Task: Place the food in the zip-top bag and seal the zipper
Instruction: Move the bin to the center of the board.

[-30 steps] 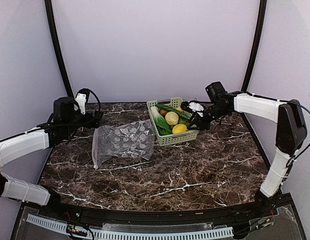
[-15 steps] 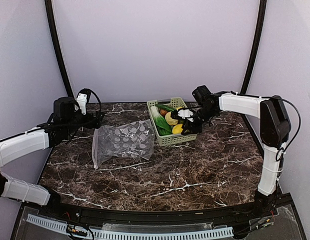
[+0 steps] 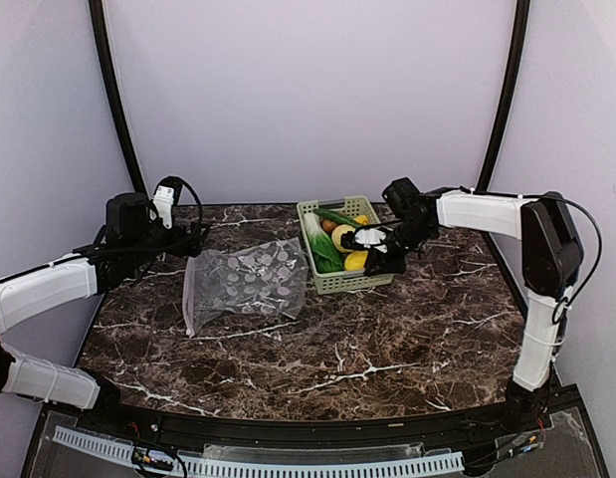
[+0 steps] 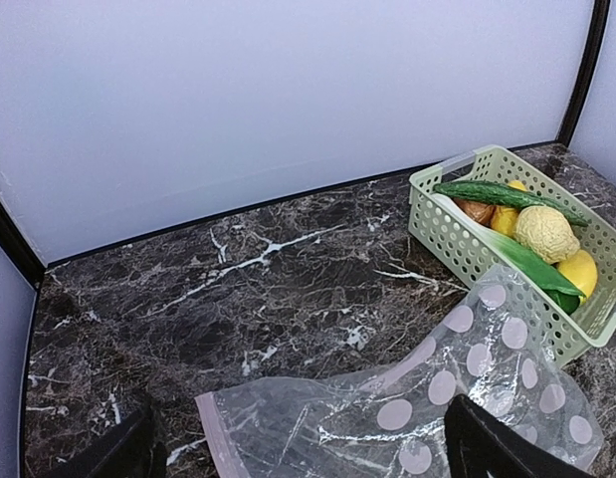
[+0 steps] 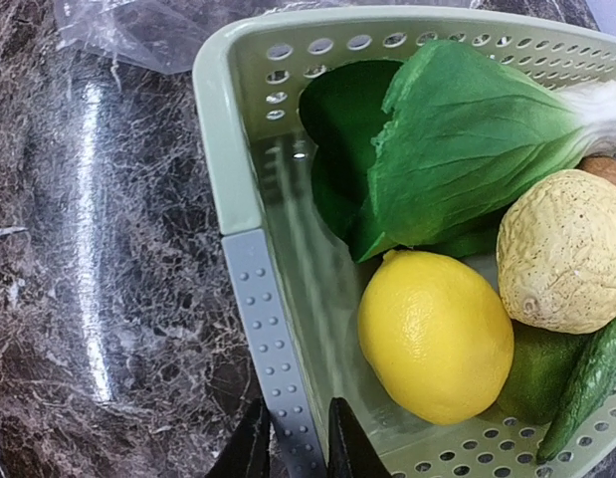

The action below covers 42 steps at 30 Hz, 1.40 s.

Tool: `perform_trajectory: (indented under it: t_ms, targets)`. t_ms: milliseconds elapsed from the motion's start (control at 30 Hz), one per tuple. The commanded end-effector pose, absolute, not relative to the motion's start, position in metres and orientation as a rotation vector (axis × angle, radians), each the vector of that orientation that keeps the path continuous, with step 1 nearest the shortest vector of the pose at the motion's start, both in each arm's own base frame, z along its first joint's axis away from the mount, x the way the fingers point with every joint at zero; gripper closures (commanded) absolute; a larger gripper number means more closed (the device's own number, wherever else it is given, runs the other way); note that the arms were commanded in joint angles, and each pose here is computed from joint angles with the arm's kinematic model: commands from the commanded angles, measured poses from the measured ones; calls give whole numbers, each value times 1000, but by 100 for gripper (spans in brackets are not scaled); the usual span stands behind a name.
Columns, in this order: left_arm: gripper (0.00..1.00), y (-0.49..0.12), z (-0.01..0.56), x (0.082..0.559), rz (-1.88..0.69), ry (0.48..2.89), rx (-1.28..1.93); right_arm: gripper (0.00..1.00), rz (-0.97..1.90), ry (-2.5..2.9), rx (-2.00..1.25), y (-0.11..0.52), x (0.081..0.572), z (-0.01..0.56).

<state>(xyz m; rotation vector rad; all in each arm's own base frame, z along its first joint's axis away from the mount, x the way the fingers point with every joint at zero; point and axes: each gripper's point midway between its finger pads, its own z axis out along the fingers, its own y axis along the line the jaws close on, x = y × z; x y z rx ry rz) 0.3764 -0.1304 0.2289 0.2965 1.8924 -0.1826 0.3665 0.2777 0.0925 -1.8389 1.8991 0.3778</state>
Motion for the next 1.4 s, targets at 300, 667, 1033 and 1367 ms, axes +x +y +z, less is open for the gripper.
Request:
perform_trajectory:
  t_ms: [300,667,1033,1367]
  targets:
    - [5,-132,241,376,-208,1873,292,85,310,2033,-1875,225,294,90]
    - [5,-130,233,379,-187,1902,278,88,391,2045,-1863,185,204,107]
    - [4,-113,197,392,-70,2043,181,75,432,1996,-1951,168,142,100]
    - [1,-95,138,384,-116,2498,-119,34,750,1797,-1620,221,162,227]
